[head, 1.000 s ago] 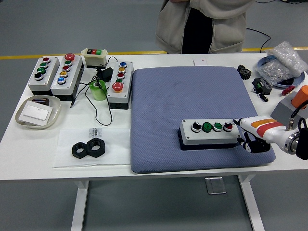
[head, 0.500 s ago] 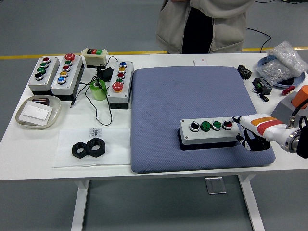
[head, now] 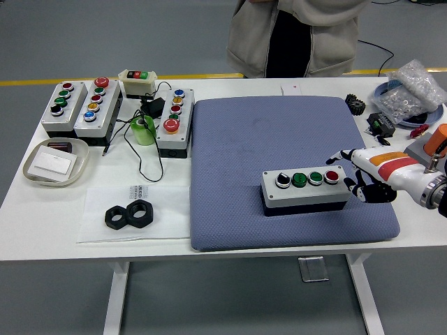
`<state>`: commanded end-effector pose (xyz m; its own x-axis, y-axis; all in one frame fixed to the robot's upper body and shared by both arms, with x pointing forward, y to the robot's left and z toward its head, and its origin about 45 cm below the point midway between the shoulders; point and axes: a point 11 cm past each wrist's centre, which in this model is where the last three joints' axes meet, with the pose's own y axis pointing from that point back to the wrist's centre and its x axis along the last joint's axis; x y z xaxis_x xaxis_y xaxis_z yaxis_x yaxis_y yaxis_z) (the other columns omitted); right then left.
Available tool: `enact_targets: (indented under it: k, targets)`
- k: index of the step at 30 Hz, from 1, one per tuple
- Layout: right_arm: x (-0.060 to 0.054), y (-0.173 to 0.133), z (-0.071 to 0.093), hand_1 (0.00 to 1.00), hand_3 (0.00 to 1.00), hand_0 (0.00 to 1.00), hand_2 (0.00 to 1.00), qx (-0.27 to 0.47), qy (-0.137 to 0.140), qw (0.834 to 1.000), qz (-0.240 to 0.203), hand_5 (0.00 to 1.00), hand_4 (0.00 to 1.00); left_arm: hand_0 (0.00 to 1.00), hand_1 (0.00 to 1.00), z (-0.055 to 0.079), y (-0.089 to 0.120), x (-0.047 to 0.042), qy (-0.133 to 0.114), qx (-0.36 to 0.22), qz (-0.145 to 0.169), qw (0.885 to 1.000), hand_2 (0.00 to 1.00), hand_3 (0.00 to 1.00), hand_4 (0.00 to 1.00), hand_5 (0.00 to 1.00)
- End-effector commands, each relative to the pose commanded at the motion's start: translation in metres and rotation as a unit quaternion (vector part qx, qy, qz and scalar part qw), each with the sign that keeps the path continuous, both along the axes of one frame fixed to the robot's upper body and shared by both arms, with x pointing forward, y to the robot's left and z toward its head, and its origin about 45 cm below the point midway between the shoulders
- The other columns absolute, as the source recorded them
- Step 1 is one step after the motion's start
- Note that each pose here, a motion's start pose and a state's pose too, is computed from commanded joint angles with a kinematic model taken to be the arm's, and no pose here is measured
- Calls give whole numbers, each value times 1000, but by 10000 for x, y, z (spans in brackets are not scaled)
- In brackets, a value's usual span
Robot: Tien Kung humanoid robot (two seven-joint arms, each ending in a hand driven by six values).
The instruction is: Pick up the button,place it on the desk,press the button,press the button
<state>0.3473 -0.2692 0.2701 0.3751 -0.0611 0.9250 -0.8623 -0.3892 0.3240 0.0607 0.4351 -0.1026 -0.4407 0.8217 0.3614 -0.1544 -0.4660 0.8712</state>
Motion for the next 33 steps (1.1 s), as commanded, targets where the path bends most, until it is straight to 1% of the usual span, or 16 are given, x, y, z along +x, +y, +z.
enact_targets:
  k: [2,5,6,16,22,28,32,33]
  targets:
    - [-2,-26,-29,76,787,289,206,-6,6,1000,-3,2,461,731,825,1,1,2,0,0,0,1000,877,829,641,998]
    - [-3,-33,-36,77,787,290,206,-8,8,1000,-3,2,466,731,828,1,1,3,0,0,0,1000,877,830,639,998]
    - [-5,-56,-70,77,787,290,206,-12,13,1000,-6,2,466,731,828,0,-1,4,-1,0,0,1000,877,830,639,998]
    - [3,-87,-231,77,786,291,207,-20,33,999,-12,2,468,732,827,-2,-7,0,1,-1,0,1000,879,831,637,998]
    - [-20,-58,-274,78,785,292,208,-23,40,999,-7,2,469,732,827,-1,-6,8,0,-1,-1,1000,879,831,637,998]
    - [-49,-39,-356,78,786,292,208,-34,56,998,-2,2,469,732,827,1,-2,12,-1,0,-1,1000,879,830,637,998]
    - [-53,-36,-362,78,786,292,208,-34,57,998,-2,2,469,732,827,-1,-5,8,-1,-1,0,1000,879,830,637,998]
    - [-42,-33,-323,78,788,292,208,-29,50,998,-3,2,470,732,827,-1,-6,7,0,-1,0,1000,879,830,637,998]
